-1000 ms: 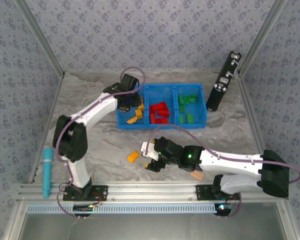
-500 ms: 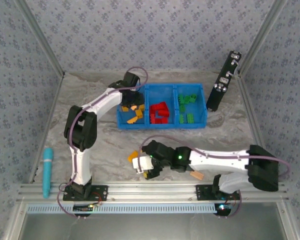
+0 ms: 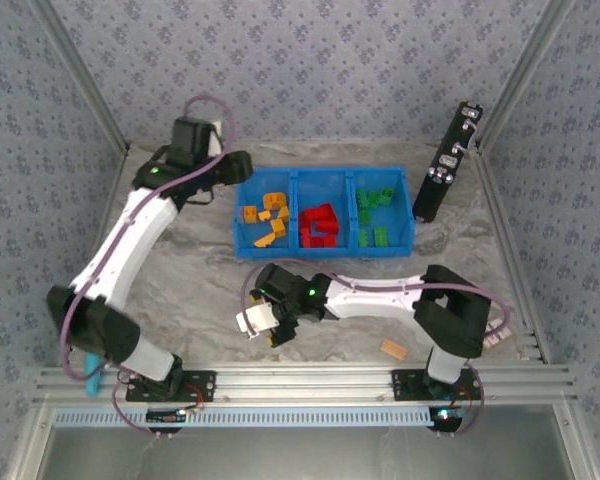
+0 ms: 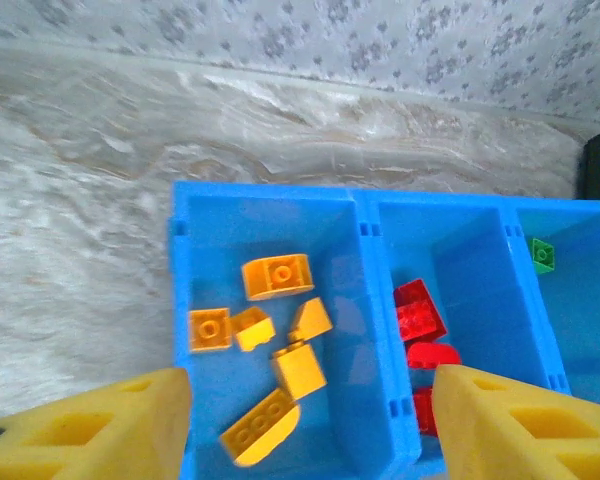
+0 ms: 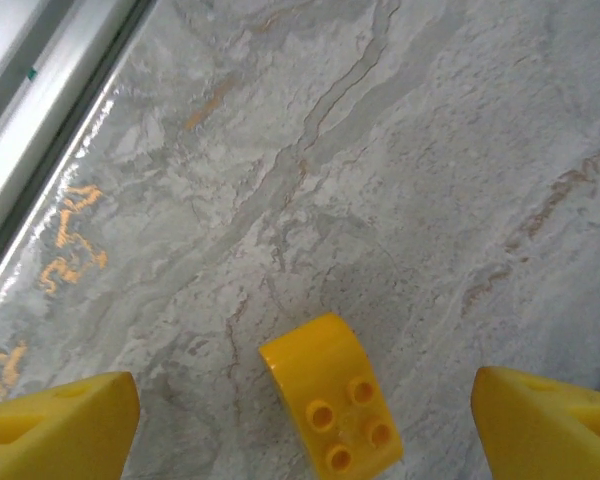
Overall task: Sort the legos into containers by color
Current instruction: Place the lego in the container, then pick up the lego from the bottom-center of the table.
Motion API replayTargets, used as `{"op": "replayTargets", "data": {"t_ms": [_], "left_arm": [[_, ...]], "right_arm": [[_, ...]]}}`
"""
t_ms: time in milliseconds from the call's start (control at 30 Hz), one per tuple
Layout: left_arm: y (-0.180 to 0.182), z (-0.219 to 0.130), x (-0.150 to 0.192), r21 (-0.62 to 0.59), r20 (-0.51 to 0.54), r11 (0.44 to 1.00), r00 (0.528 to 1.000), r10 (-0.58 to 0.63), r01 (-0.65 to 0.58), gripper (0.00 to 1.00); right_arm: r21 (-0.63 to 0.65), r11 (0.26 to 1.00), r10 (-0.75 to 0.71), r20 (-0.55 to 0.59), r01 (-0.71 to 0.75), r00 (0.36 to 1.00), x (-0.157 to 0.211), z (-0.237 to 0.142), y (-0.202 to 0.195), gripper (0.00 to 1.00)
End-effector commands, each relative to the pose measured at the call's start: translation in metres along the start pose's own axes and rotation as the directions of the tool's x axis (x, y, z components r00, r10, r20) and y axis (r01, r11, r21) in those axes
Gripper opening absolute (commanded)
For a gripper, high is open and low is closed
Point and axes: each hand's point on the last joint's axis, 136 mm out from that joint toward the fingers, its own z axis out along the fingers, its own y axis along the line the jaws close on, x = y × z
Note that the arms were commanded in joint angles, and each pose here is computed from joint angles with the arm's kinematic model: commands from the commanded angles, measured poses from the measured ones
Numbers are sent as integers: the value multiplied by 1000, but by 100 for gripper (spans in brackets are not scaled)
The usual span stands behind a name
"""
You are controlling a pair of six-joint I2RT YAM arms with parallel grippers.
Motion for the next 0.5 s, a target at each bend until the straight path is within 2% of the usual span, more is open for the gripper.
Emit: {"op": "replayTargets", "data": {"t_ms": [0,200,400,467], "left_arm": [[34,-22,45,-66,-114,997,993,19,-27,66],[84,-72,69,-144,-50,989,998,-34,26,68],[98,-101,77,-196,2,981,1000,-8,8,73],[101,-105,78,-200,11,980,1000,-2,4,74]], "right_arm": [[-78,996,-50,-15,49,999,7,4,4,87],[-119,993,-30,-44,25,999,21,17,3,83],[-136,991,-14,-67,5,998,30,30,4,76],[-107,994,-16,-57,10,998,23,32,-8,74]]}}
